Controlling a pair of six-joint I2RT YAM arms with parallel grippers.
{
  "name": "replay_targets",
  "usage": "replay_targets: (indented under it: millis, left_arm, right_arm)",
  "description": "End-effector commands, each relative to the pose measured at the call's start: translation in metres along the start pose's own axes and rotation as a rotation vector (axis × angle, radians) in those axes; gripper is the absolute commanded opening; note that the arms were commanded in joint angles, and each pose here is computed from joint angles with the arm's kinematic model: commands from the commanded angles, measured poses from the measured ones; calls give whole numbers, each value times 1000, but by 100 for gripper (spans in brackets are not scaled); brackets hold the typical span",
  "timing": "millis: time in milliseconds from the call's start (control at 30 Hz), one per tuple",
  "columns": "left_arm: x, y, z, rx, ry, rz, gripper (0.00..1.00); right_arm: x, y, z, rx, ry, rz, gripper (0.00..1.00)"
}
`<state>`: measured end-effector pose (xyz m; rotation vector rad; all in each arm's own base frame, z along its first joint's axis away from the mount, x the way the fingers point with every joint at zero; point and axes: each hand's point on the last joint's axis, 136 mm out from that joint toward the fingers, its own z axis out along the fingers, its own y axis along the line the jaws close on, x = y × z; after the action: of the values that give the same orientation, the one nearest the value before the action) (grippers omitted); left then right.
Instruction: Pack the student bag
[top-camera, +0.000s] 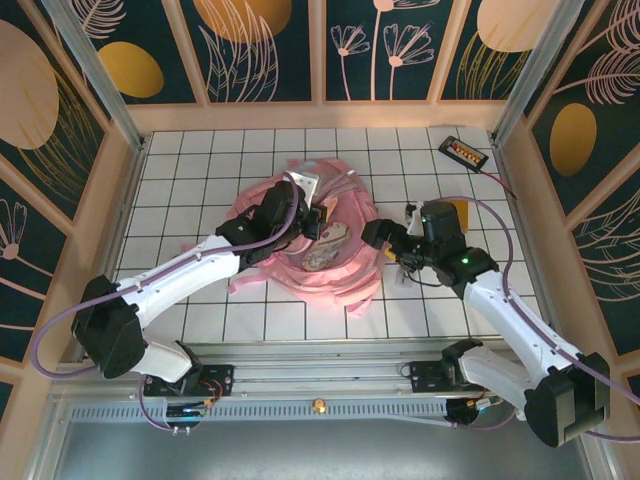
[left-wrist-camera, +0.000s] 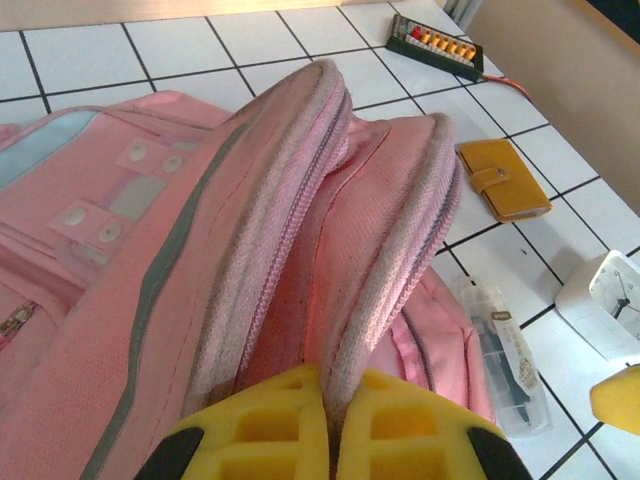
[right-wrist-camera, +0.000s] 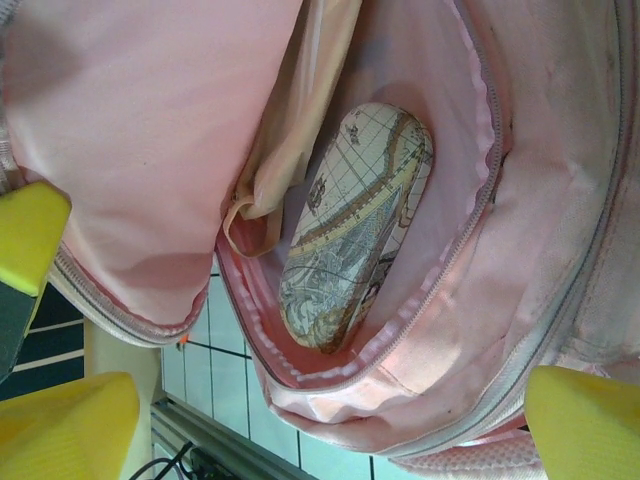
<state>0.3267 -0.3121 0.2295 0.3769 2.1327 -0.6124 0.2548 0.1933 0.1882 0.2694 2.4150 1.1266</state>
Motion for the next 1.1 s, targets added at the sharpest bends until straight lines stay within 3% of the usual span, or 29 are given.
replay_targets:
  millis: [0,167,200,333,367,500,600,800,933,1067]
  left_arm:
    - [-11,-6,5,40,-45,-38,0]
    - [-2,-8,8,60,-14,-61,1]
    - [-1,-9,8,65,-10,-68,6]
    - [6,-17,9,118,14,-93,57]
    - [6,-19,8,128,16,-96,64]
    - [-4,-23,0,144,-8,-111,68]
    - [-17,-28,-13,164,-39,-128,81]
    - [-39,-15,-62,114,-145,-163,92]
    - [-26,23,-81,-27,-136,-184,95]
    - [7,79,-82,-123,-81,-317,94]
  right_arm:
    - [-9,3,5,-9,-9,-25,99]
    - [-8,-1,9,-6,1,-11,99]
    - [-8,-1,8,-6,0,-13,99]
    - [-3,-8,9,4,2,-3,99]
    - [-2,-10,9,5,1,2,99]
    - [2,-14,10,7,5,13,99]
    - [2,-16,8,20,1,12,99]
    - [1,-14,0,34,-24,9,99]
    - [13,-11,4,35,-1,4,99]
    - [30,-14,18,69,41,-2,99]
